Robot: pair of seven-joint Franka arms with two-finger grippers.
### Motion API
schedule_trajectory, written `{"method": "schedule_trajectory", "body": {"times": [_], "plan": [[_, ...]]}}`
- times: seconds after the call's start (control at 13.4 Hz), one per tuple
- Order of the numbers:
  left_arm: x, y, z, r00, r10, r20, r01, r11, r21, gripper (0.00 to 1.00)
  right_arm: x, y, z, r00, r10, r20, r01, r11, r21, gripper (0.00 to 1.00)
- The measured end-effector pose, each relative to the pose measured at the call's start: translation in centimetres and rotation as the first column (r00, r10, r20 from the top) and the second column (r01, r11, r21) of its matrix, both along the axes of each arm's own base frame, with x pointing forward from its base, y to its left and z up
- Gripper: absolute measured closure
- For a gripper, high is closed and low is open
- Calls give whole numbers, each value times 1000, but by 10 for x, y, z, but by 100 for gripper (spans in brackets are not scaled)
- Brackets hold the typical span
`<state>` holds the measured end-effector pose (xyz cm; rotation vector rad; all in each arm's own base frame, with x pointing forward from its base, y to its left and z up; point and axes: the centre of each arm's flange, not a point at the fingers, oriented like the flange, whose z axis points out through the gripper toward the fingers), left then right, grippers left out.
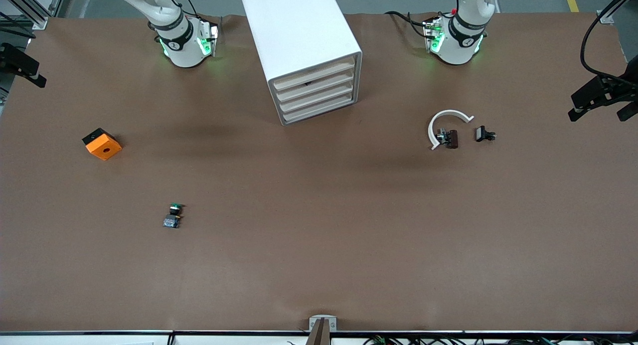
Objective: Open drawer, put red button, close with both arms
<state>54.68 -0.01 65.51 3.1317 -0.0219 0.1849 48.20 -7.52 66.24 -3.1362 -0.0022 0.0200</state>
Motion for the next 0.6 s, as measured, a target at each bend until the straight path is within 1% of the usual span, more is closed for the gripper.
{"method": "schedule_trajectory", "body": {"times": [0.22, 0.37, 0.6], "plan": [[0, 0, -2, 1000, 0, -14, 0, 1000, 0, 0, 0, 0, 4, 1000, 0, 10, 0, 1000, -1, 0], [-4, 0, -7, 998, -1, -56, 1, 1000, 0, 0, 0, 0, 6, 1000, 1, 12, -1, 1000, -1, 0], [-5, 0, -11, 996, -1, -84, 1, 1000, 0, 0, -1, 1, 8, 1000, -1, -1, 1, 1000, 3, 0]]}}
